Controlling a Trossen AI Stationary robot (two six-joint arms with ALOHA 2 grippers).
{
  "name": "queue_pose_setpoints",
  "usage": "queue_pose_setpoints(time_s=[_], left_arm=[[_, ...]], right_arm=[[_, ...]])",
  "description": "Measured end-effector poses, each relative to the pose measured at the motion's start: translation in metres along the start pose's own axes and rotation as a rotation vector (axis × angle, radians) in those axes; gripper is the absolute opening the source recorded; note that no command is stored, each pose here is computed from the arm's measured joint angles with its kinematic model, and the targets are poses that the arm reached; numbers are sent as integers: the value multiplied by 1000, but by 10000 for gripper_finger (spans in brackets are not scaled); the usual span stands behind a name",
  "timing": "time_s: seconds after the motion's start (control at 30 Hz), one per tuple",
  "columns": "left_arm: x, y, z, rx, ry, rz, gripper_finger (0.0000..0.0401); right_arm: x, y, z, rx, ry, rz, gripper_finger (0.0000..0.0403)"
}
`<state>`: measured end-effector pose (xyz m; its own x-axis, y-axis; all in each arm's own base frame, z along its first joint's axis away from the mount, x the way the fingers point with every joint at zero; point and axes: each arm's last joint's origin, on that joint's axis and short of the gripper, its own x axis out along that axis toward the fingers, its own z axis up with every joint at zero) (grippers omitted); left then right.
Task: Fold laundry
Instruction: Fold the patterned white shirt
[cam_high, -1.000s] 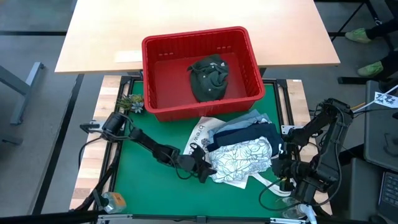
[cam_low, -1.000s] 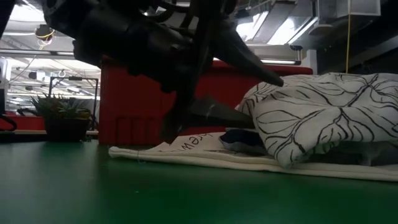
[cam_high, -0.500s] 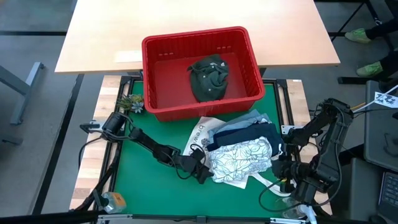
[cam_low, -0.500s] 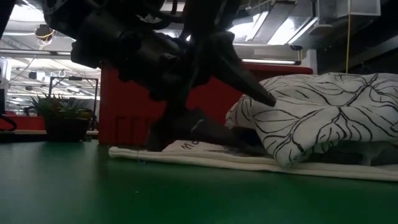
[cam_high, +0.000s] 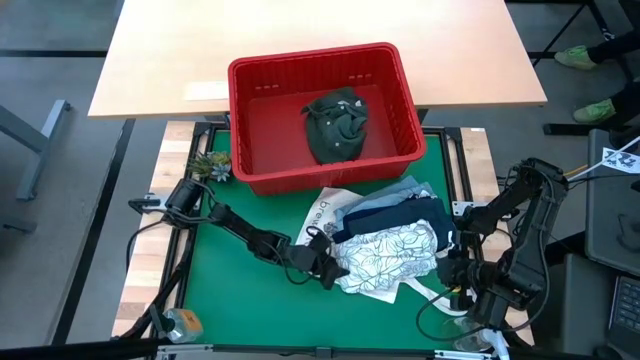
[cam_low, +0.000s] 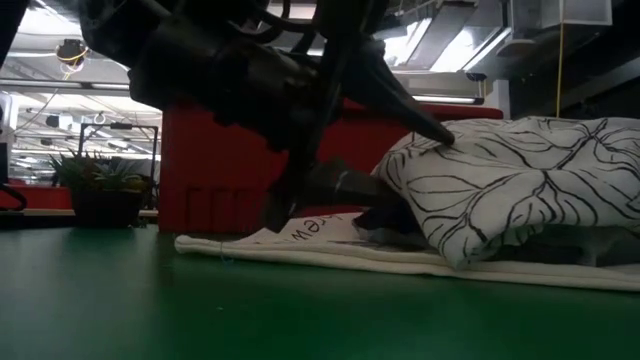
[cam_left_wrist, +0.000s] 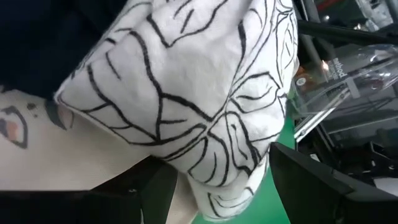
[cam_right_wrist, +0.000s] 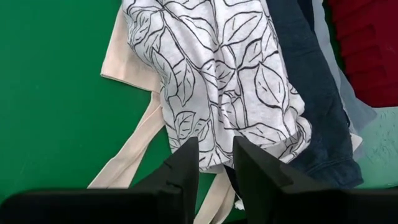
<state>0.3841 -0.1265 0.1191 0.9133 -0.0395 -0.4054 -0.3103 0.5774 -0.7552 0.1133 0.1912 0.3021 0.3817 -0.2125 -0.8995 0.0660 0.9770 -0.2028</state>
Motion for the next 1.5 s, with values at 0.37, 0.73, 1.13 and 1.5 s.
queue_pose_setpoints(time_s=[0.37,0.73,1.13,1.5], left_arm=[[2,4,7,-1,-24,15,205],[2,3,7,0,-24,14,180],[2,4,6,0,-23,15,175],[2,3,6,77,-16,13,174]], right_arm=[[0,-2,-1,44,0,-20,125],[7,-19,8,421,74,-94,232],[43,-71,18,637,320,-165,234],[66,-102,6,687,319,9,234]])
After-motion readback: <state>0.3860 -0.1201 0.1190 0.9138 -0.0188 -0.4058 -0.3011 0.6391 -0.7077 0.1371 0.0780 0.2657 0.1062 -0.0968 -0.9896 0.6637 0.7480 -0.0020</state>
